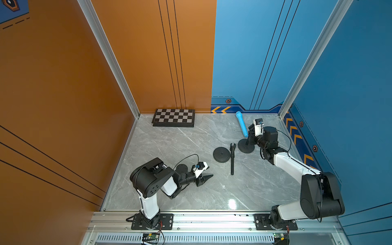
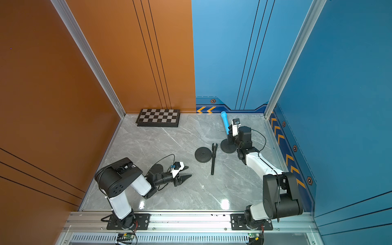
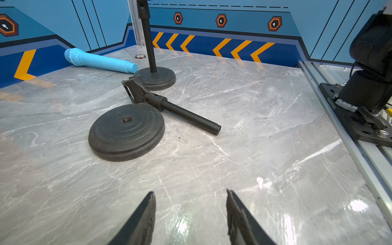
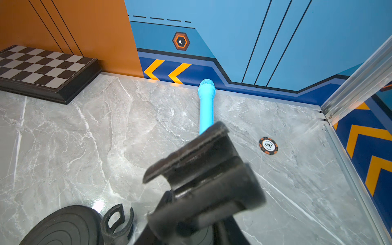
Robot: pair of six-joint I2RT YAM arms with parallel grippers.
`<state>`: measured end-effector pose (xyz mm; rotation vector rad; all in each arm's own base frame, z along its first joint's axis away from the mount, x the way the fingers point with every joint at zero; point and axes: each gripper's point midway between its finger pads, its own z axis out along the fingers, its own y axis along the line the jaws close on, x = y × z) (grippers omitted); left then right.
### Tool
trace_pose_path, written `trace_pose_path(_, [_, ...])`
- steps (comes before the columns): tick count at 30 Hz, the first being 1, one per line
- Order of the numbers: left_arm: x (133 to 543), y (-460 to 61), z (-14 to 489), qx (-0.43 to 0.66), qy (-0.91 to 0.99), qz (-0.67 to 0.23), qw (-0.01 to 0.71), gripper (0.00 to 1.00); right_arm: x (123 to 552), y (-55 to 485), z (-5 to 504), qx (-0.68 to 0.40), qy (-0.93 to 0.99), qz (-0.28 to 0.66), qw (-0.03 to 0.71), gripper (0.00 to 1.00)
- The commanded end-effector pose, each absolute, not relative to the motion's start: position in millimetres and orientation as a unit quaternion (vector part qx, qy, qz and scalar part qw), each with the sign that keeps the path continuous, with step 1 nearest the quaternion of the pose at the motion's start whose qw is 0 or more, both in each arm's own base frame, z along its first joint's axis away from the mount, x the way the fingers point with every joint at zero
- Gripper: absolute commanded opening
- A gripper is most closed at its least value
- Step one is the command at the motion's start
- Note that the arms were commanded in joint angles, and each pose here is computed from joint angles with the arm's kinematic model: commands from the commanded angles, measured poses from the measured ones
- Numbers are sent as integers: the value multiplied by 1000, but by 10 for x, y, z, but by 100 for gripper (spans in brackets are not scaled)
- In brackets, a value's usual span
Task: Assemble a microphone stand
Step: Place the microphone stand at the center of the board.
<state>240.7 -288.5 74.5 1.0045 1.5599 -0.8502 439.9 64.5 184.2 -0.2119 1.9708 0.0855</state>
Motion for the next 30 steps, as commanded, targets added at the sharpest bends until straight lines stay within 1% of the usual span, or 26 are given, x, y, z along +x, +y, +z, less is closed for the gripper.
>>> trace_pose_path(1, [2429, -2833, 696, 415, 659, -349, 521, 55, 4308, 655, 2065, -97, 815, 40, 570, 41])
trace_pose_path(5, [2446, -2840, 692, 410, 663, -352, 519, 55, 4152, 654, 2099, -99, 820, 45, 562, 50])
trace_pose_path(8, [2494, -2840, 674, 391, 676, -354, 515, 55, 3973, 706, 2035, -101, 820, 69, 559, 59])
trace_pose_path(10, [2525, -2846, 670, 372, 687, -362, 509, 56, 3828, 738, 1988, -99, 822, 78, 556, 69])
trace_pose_path(11, [2528, -2844, 663, 363, 692, -365, 506, 56, 3758, 761, 1958, -99, 823, 81, 553, 80])
trace_pose_path(12, [2522, -2838, 659, 356, 697, -368, 503, 56, 3676, 807, 1941, -103, 825, 82, 550, 100])
trace_pose_path(18, [2461, -2798, 744, 343, 698, -368, 509, 56, 3239, 1040, 1907, -105, 835, 72, 535, 100])
trace_pose_path(19, [2459, -2790, 765, 341, 698, -368, 512, 56, 3177, 1027, 1909, -90, 836, 66, 537, 100])
trace_pose_path(20, [2457, -2776, 794, 338, 697, -366, 516, 56, 3107, 964, 1910, -46, 842, 66, 533, 100])
trace_pose_path(21, [2458, -2758, 815, 336, 696, -362, 521, 57, 3030, 880, 1894, 11, 852, 77, 518, 100])
trace_pose_path(22, [2471, -2738, 843, 333, 696, -357, 527, 57, 2968, 859, 1872, 39, 859, 93, 501, 100])
trace_pose_path(24, [2497, -2677, 879, 326, 697, -343, 540, 58, 2826, 1029, 1823, 19, 866, 153, 475, 100])
trace_pose_path(26, [2524, -2610, 889, 317, 700, -328, 549, 59, 2762, 1048, 1696, 50, 868, 179, 460, 100])
trace_pose_path(28, [2565, -2526, 899, 300, 708, -314, 557, 62, 2730, 1074, 1556, 63, 884, 179, 428, 100])
trace_pose_path(30, [2600, -2437, 893, 280, 717, -302, 562, 67, 2714, 1049, 1422, 68, 903, 133, 402, 99])
